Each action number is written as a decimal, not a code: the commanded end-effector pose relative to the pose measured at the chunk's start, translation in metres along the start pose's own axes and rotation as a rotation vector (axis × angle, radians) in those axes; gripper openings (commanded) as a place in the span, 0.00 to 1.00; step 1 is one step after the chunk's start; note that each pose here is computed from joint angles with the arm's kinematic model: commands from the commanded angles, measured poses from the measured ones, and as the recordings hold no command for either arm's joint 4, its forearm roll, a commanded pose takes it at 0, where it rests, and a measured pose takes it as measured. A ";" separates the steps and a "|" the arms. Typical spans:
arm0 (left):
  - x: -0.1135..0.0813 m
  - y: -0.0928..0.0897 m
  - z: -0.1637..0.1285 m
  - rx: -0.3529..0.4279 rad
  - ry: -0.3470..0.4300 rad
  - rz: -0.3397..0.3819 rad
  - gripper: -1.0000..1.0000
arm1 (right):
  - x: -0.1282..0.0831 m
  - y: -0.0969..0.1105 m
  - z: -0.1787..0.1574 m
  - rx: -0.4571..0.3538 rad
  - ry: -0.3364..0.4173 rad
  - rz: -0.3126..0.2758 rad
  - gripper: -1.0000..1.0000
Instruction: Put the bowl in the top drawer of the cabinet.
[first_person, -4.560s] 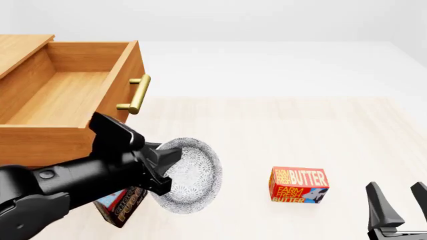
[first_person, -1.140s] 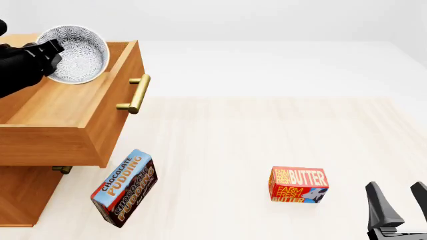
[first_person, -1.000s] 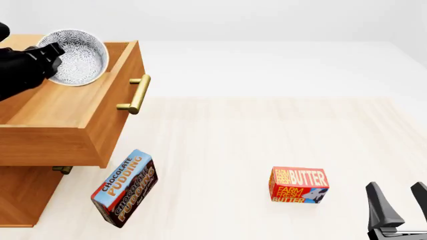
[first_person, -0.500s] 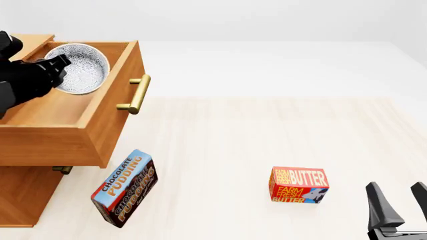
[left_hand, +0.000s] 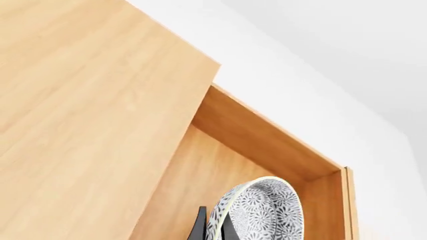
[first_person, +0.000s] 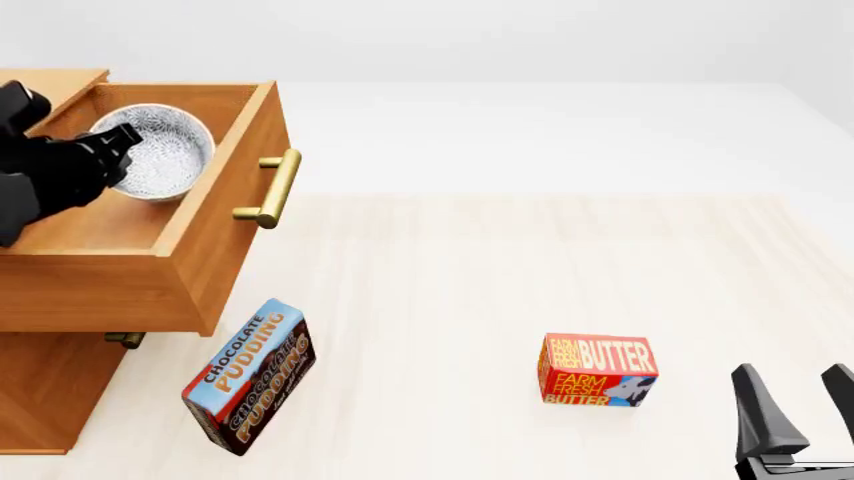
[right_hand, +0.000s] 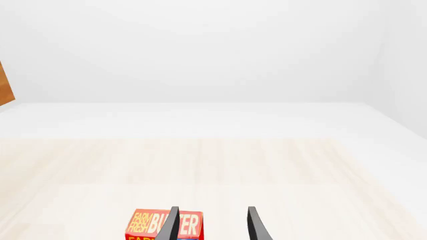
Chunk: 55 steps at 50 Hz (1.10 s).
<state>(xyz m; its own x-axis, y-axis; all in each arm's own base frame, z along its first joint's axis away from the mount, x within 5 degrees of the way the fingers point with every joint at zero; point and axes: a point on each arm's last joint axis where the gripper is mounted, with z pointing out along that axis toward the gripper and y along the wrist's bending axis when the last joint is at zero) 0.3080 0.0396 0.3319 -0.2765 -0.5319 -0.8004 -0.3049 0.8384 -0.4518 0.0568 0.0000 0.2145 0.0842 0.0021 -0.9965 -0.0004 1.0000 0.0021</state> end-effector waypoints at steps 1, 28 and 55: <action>0.001 0.006 0.006 -0.018 0.007 -0.034 0.00 | 0.000 0.000 0.000 0.000 0.000 -0.001 1.00; -0.003 0.009 0.003 -0.029 -0.003 -0.013 1.00 | 0.000 0.000 0.000 0.000 0.000 -0.001 1.00; -0.014 -0.005 -0.039 0.028 -0.066 0.047 1.00 | 0.000 0.000 0.000 0.000 0.000 0.000 1.00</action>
<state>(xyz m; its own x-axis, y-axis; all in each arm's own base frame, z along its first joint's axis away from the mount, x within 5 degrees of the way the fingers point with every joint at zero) 0.2892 0.0362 0.3513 -0.2501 -0.4958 -0.8317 -0.2700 0.8606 -0.4318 0.0568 0.0000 0.2144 0.0840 0.0021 -0.9965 -0.0004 1.0000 0.0021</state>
